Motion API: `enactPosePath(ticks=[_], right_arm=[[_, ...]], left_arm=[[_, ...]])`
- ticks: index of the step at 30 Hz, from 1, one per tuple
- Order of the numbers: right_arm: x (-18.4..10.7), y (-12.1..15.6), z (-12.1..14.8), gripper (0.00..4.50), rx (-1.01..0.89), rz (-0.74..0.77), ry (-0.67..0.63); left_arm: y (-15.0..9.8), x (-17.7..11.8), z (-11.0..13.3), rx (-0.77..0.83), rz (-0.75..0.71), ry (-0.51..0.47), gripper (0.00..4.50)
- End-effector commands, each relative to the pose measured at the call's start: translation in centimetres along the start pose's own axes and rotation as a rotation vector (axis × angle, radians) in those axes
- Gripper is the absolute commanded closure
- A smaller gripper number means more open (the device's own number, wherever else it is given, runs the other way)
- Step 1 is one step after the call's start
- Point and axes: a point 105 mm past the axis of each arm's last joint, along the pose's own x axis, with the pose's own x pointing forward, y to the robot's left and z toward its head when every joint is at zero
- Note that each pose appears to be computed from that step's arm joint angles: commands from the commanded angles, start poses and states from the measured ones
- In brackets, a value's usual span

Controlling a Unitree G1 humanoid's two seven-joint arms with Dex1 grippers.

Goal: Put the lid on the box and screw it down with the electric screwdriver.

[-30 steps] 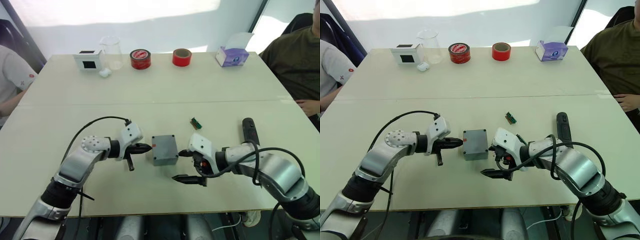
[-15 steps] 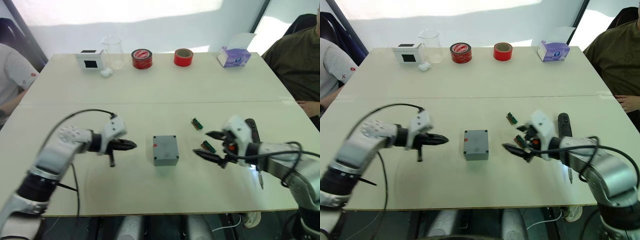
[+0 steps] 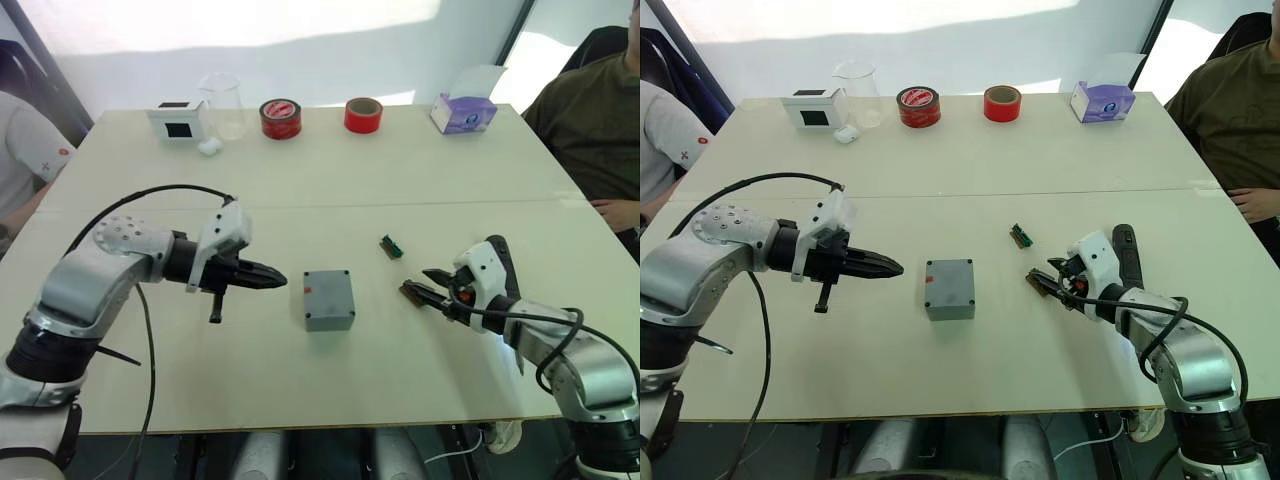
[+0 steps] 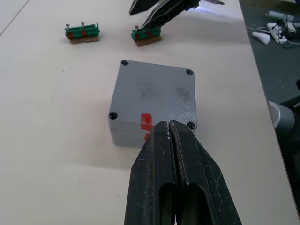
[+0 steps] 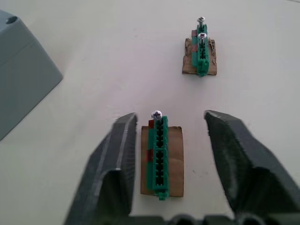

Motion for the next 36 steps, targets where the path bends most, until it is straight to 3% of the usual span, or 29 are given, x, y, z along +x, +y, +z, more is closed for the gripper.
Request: enactPosePath(ticks=[1, 14, 18, 27, 36], right_arm=[[0.1, 0.2, 1.1, 3.44, -0.039, 0.002, -0.036], [0.7, 0.4, 0.9, 3.44, -0.041, 0.016, -0.025], [0.9, 0.4, 0.8, 4.43, -0.045, 0.016, -0.019], [0.7, 0.4, 1.3, 4.43, -0.043, 0.012, -0.033], [-0.3, 0.8, 5.6, 4.43, -0.097, 0.012, -0.123]], left_arm=[[0.2, 0.0, 1.4, 0.037, 0.027, -0.046, 4.5], [-0.2, 1.0, 1.0, 0.025, 0.024, -0.05, 4.5], [-0.1, 1.0, 0.7, 0.022, 0.028, -0.043, 4.5], [0.1, 0.8, 0.5, 0.016, 0.037, -0.039, 4.5], [0.9, 0.5, 0.3, -0.011, 0.068, -0.056, 4.5]])
